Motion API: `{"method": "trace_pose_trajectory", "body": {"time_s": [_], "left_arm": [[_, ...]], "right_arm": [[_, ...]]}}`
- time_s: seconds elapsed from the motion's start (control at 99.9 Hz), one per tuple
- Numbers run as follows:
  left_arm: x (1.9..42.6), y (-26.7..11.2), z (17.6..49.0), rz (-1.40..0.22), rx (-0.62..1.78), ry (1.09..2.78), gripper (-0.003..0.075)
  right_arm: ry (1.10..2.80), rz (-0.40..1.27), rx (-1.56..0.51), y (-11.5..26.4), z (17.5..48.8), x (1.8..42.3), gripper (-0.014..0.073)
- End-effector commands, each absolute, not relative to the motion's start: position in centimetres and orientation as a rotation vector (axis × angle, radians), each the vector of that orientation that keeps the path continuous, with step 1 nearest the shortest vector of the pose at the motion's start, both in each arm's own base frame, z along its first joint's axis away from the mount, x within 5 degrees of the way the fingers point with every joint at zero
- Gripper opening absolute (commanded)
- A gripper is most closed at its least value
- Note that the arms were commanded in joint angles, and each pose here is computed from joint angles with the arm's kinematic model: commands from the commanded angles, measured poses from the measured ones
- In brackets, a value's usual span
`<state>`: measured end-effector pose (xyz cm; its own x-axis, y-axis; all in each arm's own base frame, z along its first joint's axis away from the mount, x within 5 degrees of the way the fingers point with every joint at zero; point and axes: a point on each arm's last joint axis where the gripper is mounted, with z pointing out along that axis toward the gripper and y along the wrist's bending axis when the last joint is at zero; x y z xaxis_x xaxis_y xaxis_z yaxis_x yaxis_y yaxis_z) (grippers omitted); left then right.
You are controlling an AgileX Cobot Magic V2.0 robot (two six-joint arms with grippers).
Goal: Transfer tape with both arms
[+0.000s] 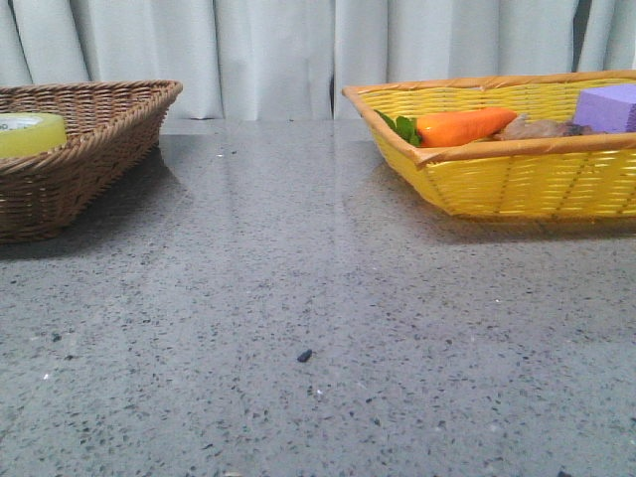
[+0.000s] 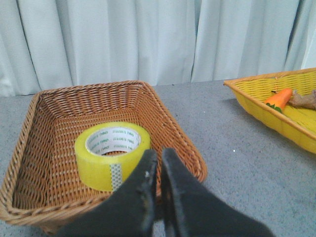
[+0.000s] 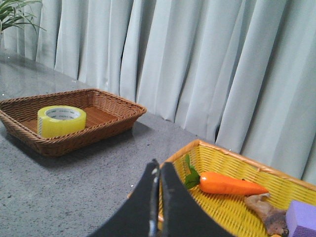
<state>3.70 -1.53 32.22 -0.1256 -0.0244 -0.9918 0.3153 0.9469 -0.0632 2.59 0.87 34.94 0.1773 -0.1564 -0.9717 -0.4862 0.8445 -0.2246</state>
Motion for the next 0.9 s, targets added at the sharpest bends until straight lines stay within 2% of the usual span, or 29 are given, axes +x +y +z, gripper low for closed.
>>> {"method": "trace_pose_trajectory", "body": {"time_s": [0.0,0.33,0.751,0.891], "left_arm": [[3.3,-1.4,32.7,-0.316,0.197,1.568,-0.0021],[4.2,-1.7,28.9,-0.312,0.205,1.675,-0.0021],[5.2,-1.9,24.1,-0.291,0.217,1.813,-0.0021],[4.8,-1.6,23.5,-0.278,0.179,1.730,-0.0021]], "right_arm": [[1.258,0.245,-0.539,0.8,35.7,2.3,-0.0074],[1.324,0.234,-0.567,1.2,33.8,3.0,-0.0074],[1.328,0.233,-0.567,1.2,33.8,3.0,-0.0074],[1.328,0.233,-0.567,1.2,33.8,3.0,-0.0074]]}}
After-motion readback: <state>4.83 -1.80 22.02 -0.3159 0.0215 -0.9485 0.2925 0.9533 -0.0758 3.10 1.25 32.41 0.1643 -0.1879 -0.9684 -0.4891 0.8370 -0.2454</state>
